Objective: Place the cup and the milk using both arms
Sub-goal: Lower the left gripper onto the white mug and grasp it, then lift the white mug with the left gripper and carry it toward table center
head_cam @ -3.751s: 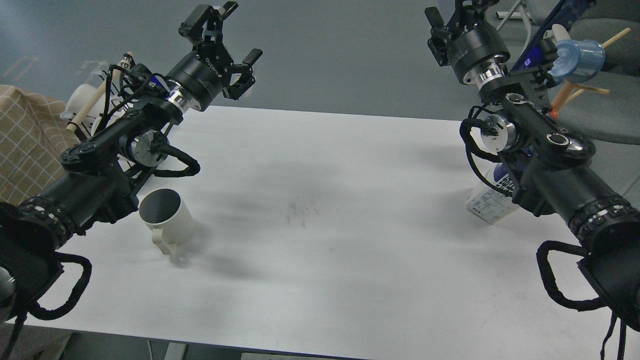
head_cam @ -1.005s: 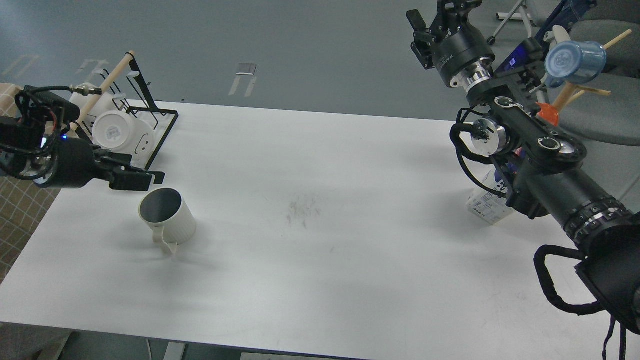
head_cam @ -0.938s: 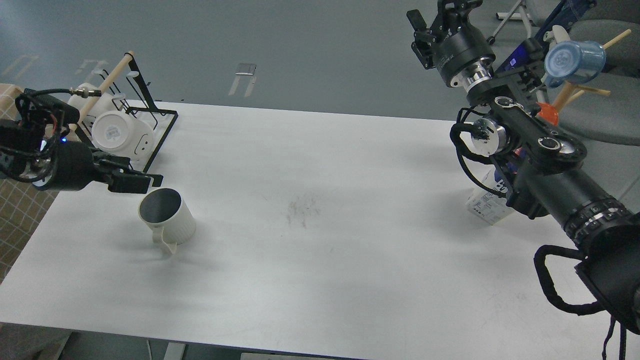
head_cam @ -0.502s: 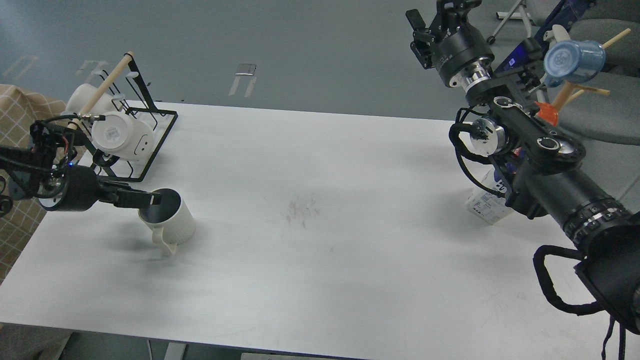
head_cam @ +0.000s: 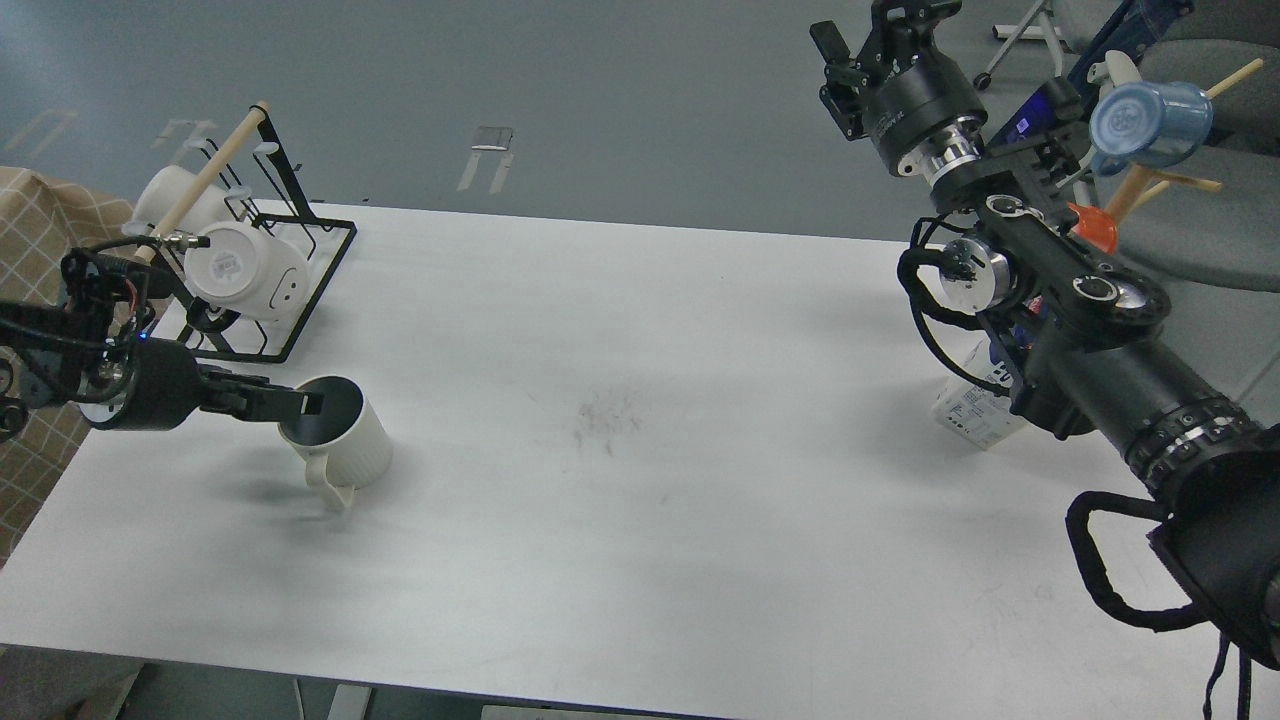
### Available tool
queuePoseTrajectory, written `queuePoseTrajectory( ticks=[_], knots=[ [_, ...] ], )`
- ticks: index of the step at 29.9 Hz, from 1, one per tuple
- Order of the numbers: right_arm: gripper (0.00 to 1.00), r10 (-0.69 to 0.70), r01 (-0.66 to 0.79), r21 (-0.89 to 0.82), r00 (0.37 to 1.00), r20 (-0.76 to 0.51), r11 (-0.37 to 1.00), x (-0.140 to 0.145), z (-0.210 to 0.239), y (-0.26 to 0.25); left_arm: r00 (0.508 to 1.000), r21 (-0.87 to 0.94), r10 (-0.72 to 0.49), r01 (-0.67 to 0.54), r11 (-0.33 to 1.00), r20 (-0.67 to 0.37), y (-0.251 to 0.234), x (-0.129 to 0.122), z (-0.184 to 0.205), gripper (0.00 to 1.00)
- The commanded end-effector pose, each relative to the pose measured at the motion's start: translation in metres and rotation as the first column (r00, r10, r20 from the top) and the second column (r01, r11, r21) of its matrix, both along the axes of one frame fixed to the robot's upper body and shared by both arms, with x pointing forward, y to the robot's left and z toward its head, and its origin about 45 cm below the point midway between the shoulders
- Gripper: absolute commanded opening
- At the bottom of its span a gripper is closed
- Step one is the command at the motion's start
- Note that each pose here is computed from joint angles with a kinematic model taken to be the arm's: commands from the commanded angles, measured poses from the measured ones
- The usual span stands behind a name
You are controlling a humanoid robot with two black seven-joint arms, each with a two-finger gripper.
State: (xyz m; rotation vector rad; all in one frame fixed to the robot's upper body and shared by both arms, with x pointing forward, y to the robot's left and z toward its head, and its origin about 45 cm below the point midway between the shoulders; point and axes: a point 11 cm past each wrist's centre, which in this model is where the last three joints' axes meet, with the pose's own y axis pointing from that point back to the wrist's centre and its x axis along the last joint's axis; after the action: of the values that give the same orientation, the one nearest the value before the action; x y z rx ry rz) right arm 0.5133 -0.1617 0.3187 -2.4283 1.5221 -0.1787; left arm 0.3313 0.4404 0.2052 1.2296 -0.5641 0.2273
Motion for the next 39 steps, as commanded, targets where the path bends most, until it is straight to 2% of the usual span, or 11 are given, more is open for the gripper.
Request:
queuePoseTrajectory(
  ticks=[1, 8, 9, 11, 12, 21, 26, 32, 33, 35, 39],
  knots=[
    [0.99, -0.001, 0.001, 0.000, 1.000, 0.000, 1.000, 0.000, 0.000, 0.000, 1.000, 0.007, -0.004, 0.004, 1.000, -0.013, 0.000, -0.003, -0.004, 0.47],
    [0.99, -0.001, 0.001, 0.000, 1.000, -0.003, 1.000, 0.000, -0.002, -0.001, 1.000, 0.005, -0.010, 0.010, 1.000, -0.014, -0.002, -0.003, -0.004, 0.44],
    [0.99, -0.001, 0.001, 0.001, 1.000, -0.008, 1.000, -0.001, -0.004, -0.001, 1.000, 0.005, -0.008, 0.008, 1.000, -0.015, -0.001, -0.003, -0.004, 0.37],
    [0.99, -0.001, 0.001, 0.001, 1.000, -0.008, 1.000, -0.001, -0.005, 0.000, 1.000, 0.009, -0.012, 0.012, 1.000, -0.016, -0.001, -0.003, -0.005, 0.05],
    [0.99, -0.001, 0.001, 0.001, 1.000, -0.008, 1.000, -0.001, -0.005, 0.000, 1.000, 0.016, -0.013, 0.013, 1.000, -0.014, 0.000, -0.003, -0.004, 0.00],
    [0.99, -0.002, 0.002, 0.000, 1.000, -0.009, 1.000, -0.001, -0.005, -0.001, 1.000, 0.013, -0.028, 0.028, 1.000, -0.012, -0.004, -0.003, -0.003, 0.00],
    [0.99, -0.005, 0.005, -0.001, 1.000, -0.003, 1.000, 0.000, -0.002, -0.003, 0.999, 0.000, -0.042, 0.042, 0.999, 0.026, -0.011, 0.005, 0.012, 0.00],
    [0.99, -0.008, 0.008, -0.005, 0.999, 0.037, 1.000, 0.005, 0.020, -0.002, 0.953, -0.021, -0.179, 0.189, 0.982, 0.246, -0.066, 0.054, 0.099, 0.00],
    [0.99, -0.008, 0.008, -0.005, 0.999, 0.037, 1.000, 0.005, 0.020, -0.002, 0.953, -0.021, -0.179, 0.190, 0.982, 0.246, -0.066, 0.054, 0.099, 0.00],
    [0.99, -0.012, 0.013, -0.010, 0.998, 0.066, 1.000, 0.009, 0.037, 0.001, 0.918, -0.061, -0.244, 0.276, 0.959, 0.311, -0.109, 0.072, 0.121, 0.00],
    [0.99, -0.027, 0.029, -0.013, 0.993, 0.119, 0.999, 0.015, 0.065, 0.005, 0.892, -0.109, -0.316, 0.366, 0.924, 0.322, -0.160, 0.082, 0.117, 0.00]
  ],
)
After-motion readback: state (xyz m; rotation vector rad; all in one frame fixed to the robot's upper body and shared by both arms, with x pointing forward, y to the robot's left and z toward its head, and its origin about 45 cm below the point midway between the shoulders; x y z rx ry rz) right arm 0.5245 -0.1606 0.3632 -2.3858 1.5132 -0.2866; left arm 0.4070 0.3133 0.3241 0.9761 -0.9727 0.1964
